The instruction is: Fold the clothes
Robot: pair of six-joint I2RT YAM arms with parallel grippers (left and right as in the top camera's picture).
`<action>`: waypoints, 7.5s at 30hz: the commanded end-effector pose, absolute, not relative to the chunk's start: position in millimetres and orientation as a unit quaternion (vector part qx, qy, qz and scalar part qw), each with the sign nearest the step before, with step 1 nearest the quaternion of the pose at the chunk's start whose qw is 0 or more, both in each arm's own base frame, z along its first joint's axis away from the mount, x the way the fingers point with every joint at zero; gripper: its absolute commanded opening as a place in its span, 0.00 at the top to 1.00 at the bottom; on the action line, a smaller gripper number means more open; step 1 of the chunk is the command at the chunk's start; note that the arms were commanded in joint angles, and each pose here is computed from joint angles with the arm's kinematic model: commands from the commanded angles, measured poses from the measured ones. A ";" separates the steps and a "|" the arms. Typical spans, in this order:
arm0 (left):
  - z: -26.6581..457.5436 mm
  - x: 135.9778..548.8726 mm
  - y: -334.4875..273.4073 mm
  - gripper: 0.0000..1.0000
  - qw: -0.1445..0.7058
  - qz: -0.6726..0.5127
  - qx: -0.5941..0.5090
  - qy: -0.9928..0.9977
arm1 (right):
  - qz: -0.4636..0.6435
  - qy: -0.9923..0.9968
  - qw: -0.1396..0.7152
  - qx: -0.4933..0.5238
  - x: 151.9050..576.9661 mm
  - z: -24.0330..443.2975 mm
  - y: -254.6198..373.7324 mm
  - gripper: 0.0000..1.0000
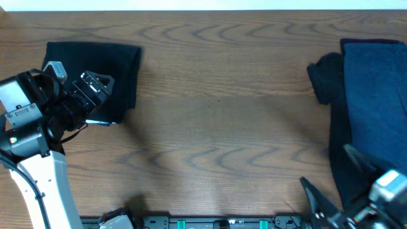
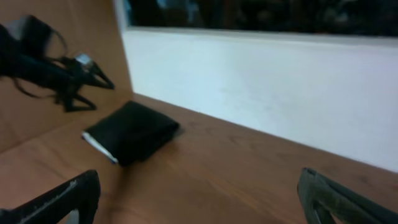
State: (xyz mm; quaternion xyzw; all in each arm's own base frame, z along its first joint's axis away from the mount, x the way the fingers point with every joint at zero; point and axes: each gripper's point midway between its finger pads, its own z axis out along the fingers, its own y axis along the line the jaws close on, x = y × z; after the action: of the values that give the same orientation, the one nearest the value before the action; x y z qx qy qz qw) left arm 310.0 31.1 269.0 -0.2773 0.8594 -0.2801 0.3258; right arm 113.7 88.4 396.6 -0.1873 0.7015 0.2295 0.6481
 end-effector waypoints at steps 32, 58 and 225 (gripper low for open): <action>272.3 311.1 29.5 0.02 0.329 -0.281 -0.268 0.861 | 0.113 0.662 0.736 -0.086 238.0 201.7 57.7 0.01; 272.3 311.1 29.5 0.02 0.329 -0.281 -0.268 0.861 | 0.049 0.726 0.683 -0.067 244.1 159.4 31.4 0.01; 143.2 240.9 -37.8 0.02 0.661 -0.019 0.139 0.738 | 0.049 0.726 0.682 -0.067 244.1 159.3 31.4 0.01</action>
State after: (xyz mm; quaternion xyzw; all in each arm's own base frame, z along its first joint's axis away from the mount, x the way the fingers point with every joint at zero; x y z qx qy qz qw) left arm 242.0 -36.6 158.3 0.1326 0.7218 -0.0181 0.6790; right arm 243.8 34.5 159.8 -0.0670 0.7262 0.0601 0.6816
